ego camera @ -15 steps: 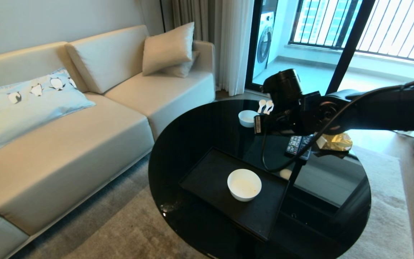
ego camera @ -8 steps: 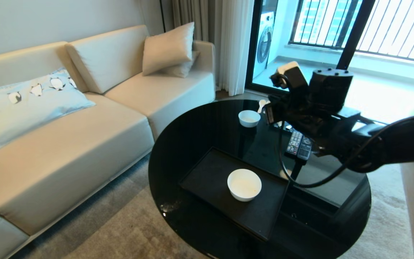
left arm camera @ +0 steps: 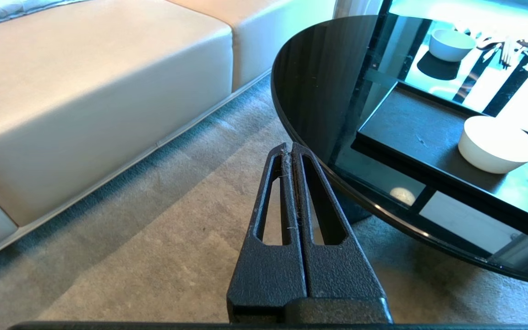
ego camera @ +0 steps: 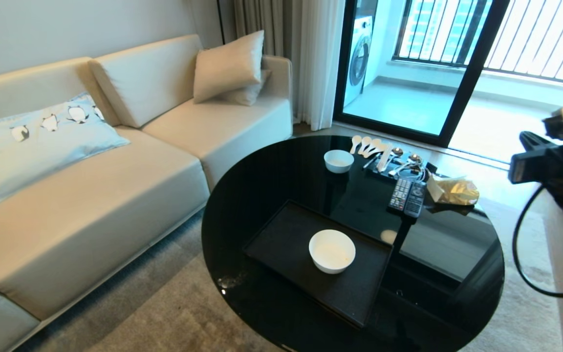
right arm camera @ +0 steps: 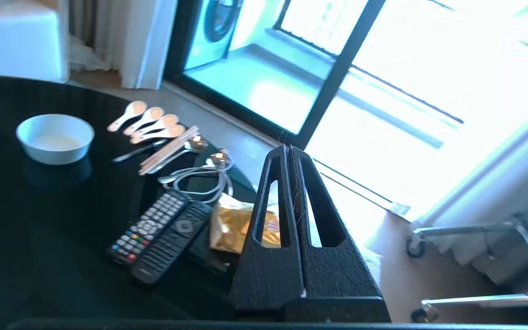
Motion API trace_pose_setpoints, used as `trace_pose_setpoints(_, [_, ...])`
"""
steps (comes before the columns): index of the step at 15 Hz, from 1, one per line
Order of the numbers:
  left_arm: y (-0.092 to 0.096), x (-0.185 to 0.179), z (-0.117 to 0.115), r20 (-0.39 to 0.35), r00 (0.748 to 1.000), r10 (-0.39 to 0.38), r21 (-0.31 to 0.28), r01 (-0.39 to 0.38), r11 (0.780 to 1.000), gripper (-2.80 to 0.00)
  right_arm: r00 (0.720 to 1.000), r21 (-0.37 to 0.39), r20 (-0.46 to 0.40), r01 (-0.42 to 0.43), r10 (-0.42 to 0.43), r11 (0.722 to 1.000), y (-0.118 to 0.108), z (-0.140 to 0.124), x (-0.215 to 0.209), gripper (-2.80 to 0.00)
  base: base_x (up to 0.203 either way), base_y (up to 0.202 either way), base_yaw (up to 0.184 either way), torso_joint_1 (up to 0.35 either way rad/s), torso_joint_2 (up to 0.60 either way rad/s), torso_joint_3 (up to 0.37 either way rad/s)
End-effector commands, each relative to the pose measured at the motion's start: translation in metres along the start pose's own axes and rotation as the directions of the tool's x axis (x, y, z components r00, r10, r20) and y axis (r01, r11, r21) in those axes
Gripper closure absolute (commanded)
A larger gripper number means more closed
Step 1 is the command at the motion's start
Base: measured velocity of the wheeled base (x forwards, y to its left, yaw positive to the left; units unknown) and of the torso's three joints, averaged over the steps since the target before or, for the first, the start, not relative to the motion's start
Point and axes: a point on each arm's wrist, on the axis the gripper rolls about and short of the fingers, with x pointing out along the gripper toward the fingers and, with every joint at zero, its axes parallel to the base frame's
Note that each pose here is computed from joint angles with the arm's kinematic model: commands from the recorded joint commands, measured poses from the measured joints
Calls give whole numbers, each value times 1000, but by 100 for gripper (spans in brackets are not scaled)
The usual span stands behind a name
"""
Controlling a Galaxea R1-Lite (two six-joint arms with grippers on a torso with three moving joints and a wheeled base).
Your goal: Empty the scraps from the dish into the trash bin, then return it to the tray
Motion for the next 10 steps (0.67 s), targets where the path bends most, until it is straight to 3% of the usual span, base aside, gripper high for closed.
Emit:
trace_pose_setpoints(1, [0, 0, 0, 1, 1000, 0, -1, 0, 1000, 0, 994, 11, 54, 93, -94, 996, -31, 9, -53, 0, 0, 0, 0, 0, 0, 0])
trace_pose_setpoints(5, [0, 0, 0, 1, 1000, 0, -1, 0, 1000, 0, 996, 23, 58, 64, -65, 998, -36, 0, -119, 0, 0, 0, 0, 0, 0, 0])
trace_pose_setpoints(10, [0, 0, 0, 1, 1000, 0, -1, 0, 1000, 0, 996, 28, 73, 52, -54, 998, -38, -4, -165, 0, 0, 0, 0, 0, 0, 0])
